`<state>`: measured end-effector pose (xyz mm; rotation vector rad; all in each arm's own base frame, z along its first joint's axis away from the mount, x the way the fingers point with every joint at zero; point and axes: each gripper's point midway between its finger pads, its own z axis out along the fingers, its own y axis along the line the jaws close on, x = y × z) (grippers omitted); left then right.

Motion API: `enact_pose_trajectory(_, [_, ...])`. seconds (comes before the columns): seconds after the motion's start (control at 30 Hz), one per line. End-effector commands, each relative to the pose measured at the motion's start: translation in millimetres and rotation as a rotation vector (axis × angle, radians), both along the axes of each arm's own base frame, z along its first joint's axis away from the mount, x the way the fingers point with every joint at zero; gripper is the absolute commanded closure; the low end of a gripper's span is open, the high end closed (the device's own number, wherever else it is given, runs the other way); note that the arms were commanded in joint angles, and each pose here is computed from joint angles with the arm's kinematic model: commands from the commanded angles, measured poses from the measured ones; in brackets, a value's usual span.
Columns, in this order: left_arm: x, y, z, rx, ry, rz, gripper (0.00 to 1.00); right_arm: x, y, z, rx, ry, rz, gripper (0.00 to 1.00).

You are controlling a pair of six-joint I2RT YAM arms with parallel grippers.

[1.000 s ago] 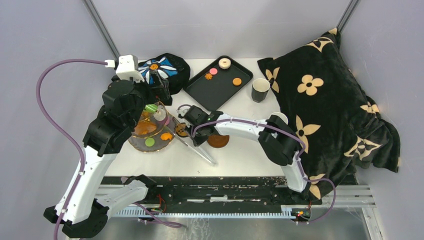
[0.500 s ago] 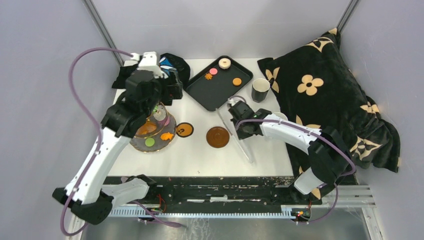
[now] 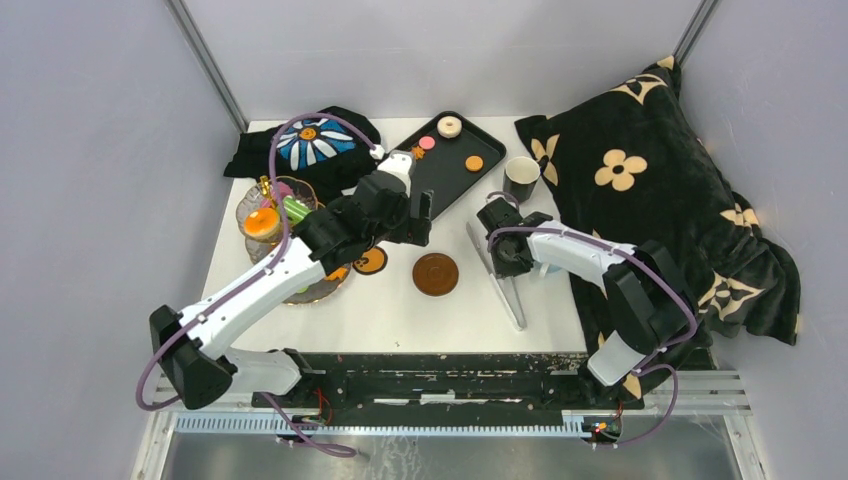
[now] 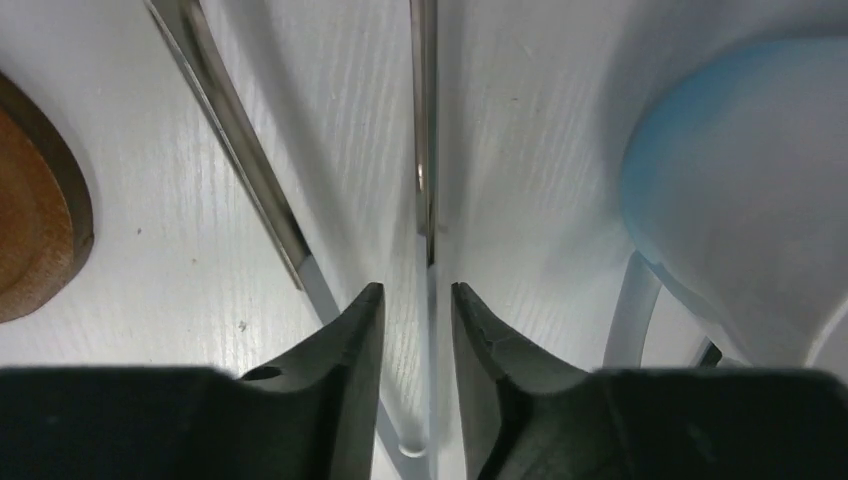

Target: Serve the afternoon tea

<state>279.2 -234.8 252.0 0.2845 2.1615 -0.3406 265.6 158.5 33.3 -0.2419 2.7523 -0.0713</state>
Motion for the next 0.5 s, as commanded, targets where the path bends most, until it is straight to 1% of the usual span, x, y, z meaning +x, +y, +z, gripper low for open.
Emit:
enact_pose_trajectory(0.0, [12.0, -9.4, -9.3, -0.055, 0.008, 0.059, 0.01, 16.0, -3.1, 18.7, 0.009, -0.073, -0.035, 0.57])
enact_pose_trajectory(0.1, [14.5, -15.6, -31.9, -0.05, 0.048, 0.067, 0.01, 21.5, 5.9, 50.0, 0.067, -0.121, -0.01, 0.48])
enact_pose_trajectory(0.17, [19.5, -16.1, -51.8, -0.026, 0.077, 0.098, 0.01, 26.3, 13.5, 74.7, 0.128, -0.181, 0.007, 0.47])
enact_pose_trajectory(0.27, [30.1, -10.9, -88.1, 0.037, 0.145, 0.172, 0.0, 30.8, 17.7, 102.9, 0.177, -0.246, 0.014, 0.47])
enact_pose_trajectory(0.37, [42.4, 2.6, -122.5, 0.091, 0.21, 0.265, 0.11, 30.6, 18.0, 119.4, 0.204, -0.284, 0.012, 0.48])
enact_pose_trajectory(0.47, [54.1, 20.6, -143.8, 0.143, 0.201, 0.358, 0.28, 27.5, 15.8, 125.7, 0.221, -0.303, 0.006, 0.48])
